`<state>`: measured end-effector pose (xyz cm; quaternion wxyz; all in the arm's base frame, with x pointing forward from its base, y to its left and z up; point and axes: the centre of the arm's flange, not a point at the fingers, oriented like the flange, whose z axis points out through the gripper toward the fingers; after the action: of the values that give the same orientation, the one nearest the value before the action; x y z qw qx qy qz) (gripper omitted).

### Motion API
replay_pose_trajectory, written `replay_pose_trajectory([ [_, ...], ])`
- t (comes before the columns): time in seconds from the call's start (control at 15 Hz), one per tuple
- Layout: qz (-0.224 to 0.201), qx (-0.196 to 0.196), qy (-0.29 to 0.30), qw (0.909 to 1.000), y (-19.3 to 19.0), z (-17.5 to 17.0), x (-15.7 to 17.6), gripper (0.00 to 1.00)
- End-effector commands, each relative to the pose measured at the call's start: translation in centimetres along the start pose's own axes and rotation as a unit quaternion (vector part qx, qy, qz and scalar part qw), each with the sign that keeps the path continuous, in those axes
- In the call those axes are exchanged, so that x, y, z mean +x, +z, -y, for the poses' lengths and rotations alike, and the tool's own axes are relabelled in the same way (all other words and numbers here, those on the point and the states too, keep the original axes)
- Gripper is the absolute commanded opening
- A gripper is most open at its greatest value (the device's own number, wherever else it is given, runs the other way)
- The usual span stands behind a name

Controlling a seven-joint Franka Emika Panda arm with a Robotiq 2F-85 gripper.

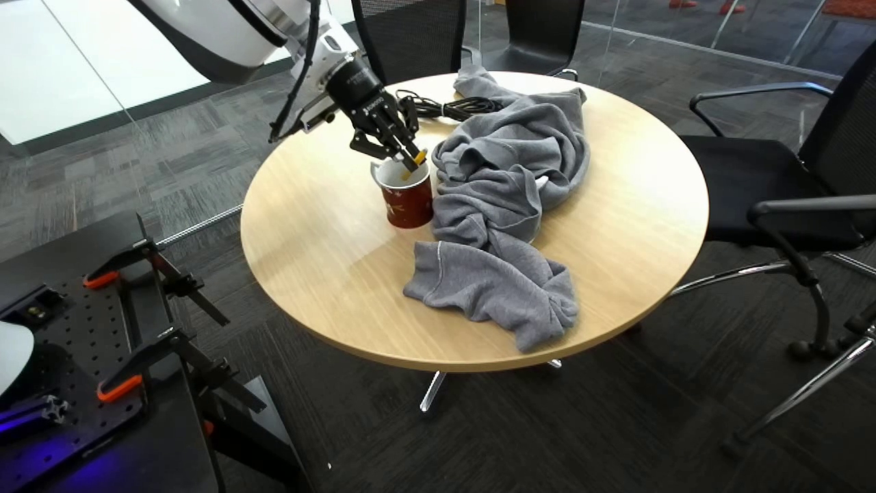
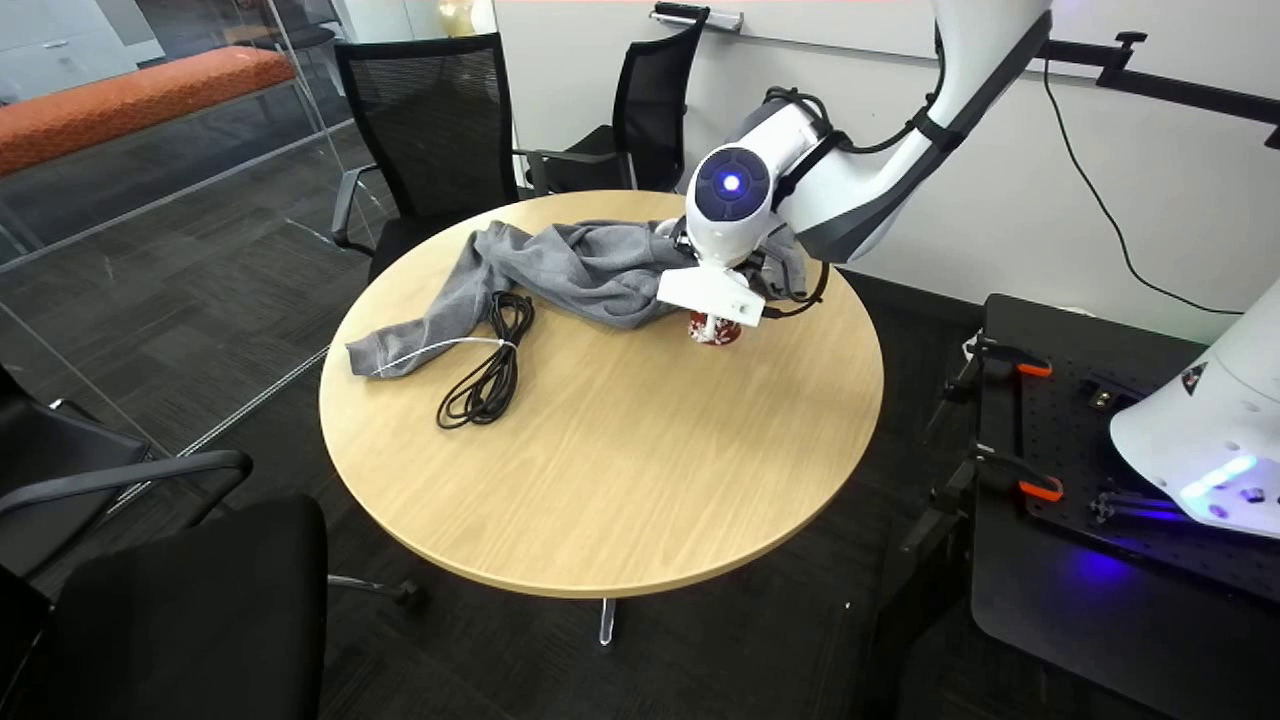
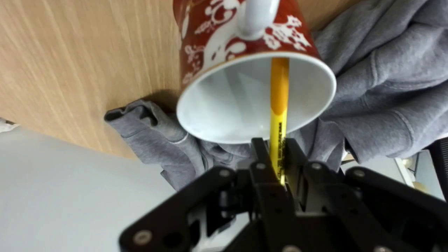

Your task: Remove the marker out of the cup and put it on the table

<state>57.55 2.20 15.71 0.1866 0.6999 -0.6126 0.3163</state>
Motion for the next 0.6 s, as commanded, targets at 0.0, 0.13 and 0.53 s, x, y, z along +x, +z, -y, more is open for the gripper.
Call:
replay_pose_trajectory([
  [0.0,-0.034,0.021,0.006,0.9992,-4.2,-1.1,1.8,0.04],
  [0.13,-0.049,0.033,0.006,0.9982,-5.9,-1.3,2.4,0.04],
  [0.53,-0.059,0.101,-0.016,0.9930,-11.4,-1.5,3.8,0.04],
])
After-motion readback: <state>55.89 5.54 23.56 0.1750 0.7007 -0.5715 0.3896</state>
